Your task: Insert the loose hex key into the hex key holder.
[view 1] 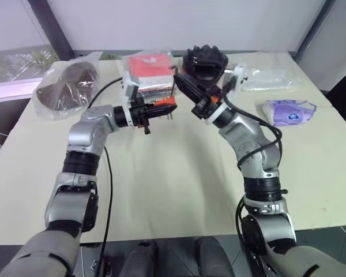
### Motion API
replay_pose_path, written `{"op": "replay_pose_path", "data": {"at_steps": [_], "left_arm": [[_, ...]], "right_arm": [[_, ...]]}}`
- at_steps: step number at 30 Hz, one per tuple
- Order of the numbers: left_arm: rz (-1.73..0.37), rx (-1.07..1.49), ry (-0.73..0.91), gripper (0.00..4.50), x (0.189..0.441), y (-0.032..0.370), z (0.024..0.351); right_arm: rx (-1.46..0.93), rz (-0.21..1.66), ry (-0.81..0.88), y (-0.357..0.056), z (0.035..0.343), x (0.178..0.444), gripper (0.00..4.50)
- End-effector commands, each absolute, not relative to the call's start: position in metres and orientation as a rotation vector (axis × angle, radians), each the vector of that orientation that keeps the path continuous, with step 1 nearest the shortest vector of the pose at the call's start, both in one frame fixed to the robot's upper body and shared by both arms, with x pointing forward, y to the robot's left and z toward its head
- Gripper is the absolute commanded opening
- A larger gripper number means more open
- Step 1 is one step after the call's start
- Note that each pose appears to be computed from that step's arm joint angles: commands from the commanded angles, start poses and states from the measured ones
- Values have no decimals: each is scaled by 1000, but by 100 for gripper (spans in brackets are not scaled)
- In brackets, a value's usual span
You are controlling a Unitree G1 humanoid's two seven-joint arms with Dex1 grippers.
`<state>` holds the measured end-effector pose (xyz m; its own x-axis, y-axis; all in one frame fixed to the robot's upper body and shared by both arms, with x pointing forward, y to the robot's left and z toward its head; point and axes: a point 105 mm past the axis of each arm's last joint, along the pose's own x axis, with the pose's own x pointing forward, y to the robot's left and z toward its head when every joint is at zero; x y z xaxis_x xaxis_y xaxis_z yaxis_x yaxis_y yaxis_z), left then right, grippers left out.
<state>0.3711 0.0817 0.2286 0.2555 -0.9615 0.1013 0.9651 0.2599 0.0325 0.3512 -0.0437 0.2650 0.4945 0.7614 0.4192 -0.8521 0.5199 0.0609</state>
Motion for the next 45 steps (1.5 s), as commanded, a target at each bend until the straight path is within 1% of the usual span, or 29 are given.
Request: {"op": "replay_pose_path", "data": {"at_steps": [1,8,13,17,23,28,32,38,41,42,45], "left_arm": [[-1319,18,-259,0,364,83,262],[-1300,81,-273,0,366,83,259],[-1296,82,-294,0,366,81,264],[-1314,96,-304,0,362,77,265],[-1311,93,-301,0,361,76,263],[-1307,58,-316,0,361,77,269],[-1300,54,-312,0,362,78,269],[-1253,22,-293,0,370,84,265],[-1259,40,-285,0,369,83,262],[-1262,48,-280,0,369,83,260],[-1260,68,-268,0,370,82,255]], "right_arm": [[257,1020,-297,-37,251,352,4],[236,1027,-248,-40,242,356,4],[214,1016,-208,-42,235,361,4],[199,1005,-170,-43,230,365,4],[229,974,-172,-48,233,371,4],[225,938,-140,-53,226,377,4],[271,840,-145,-66,229,390,4],[269,861,-180,-70,235,384,4],[258,889,-177,-67,234,379,101],[250,900,-180,-66,234,377,148],[234,903,-195,-64,236,375,316]]}}
